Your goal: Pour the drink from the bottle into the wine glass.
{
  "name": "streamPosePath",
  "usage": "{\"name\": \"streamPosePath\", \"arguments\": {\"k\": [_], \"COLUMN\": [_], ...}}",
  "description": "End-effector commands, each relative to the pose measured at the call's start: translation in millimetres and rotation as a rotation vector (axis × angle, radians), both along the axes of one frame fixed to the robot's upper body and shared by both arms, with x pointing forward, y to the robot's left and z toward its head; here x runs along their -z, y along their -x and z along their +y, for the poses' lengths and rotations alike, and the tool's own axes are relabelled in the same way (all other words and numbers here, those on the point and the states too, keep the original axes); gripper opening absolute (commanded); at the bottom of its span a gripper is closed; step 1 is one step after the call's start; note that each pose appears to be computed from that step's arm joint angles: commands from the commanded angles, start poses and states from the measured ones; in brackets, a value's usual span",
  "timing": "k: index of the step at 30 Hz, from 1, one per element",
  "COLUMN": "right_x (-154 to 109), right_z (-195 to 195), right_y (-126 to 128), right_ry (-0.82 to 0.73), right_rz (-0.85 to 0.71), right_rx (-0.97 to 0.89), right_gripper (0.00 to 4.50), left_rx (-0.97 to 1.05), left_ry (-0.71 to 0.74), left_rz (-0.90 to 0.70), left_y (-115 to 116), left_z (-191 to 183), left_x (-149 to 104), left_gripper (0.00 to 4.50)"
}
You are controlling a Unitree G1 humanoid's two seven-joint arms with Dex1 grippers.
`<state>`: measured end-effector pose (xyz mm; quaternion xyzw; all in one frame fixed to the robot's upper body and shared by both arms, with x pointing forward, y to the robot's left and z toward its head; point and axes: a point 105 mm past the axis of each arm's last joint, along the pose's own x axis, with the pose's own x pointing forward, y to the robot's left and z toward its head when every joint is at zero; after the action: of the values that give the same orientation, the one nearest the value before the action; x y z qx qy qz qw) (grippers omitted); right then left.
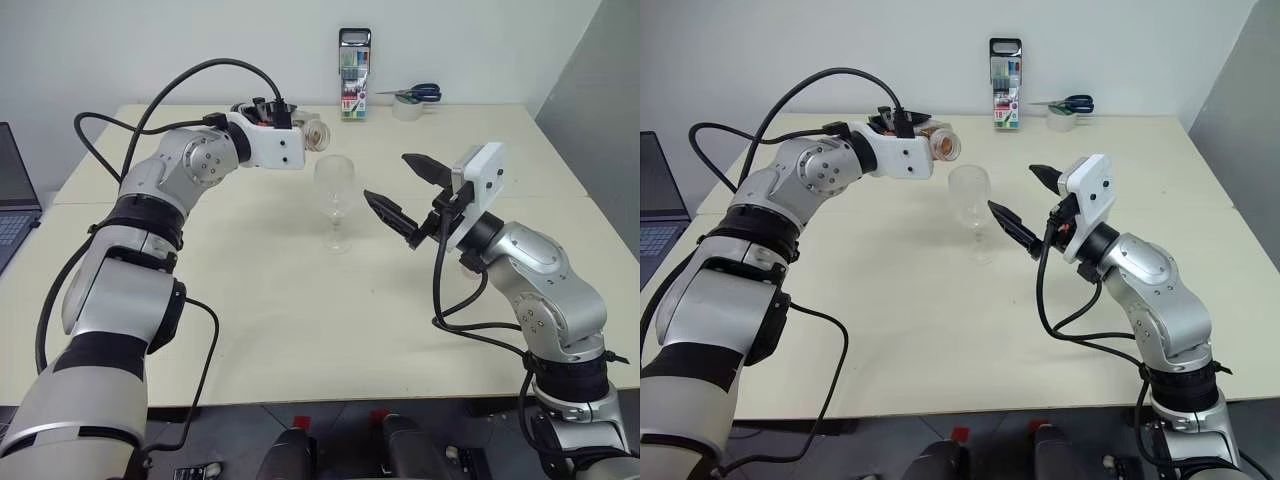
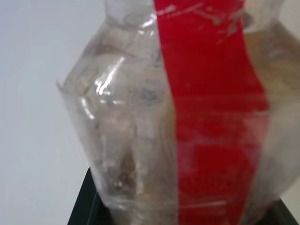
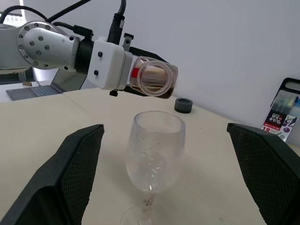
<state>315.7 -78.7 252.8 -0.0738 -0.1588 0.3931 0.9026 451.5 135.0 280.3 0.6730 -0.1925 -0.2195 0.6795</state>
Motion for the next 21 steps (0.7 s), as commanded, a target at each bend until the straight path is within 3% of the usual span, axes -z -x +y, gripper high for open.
{"name": "streamPosePath", "arguments": {"k": [1,21], "right_x": [-15.7,-12.3], "right_z": [3.1,3.0], "right_y": [8.3,6.6], "right_ry": [-0.017,-0.027], "right_rz": [-0.064,-0.057], "right_rx": [-0.016,-0.019], "right_gripper": [4.50,4.50], "left_rx": [0.022,0.021], "left_ry": [-0.014,-0.099], "left_rz": [-0.107,-0.149], "left_y": [5.1,6.4], "left_z": [-3.8,-2.9], "left_x": [-33.2,-37.5], "left_gripper": [1.66,1.66]}}
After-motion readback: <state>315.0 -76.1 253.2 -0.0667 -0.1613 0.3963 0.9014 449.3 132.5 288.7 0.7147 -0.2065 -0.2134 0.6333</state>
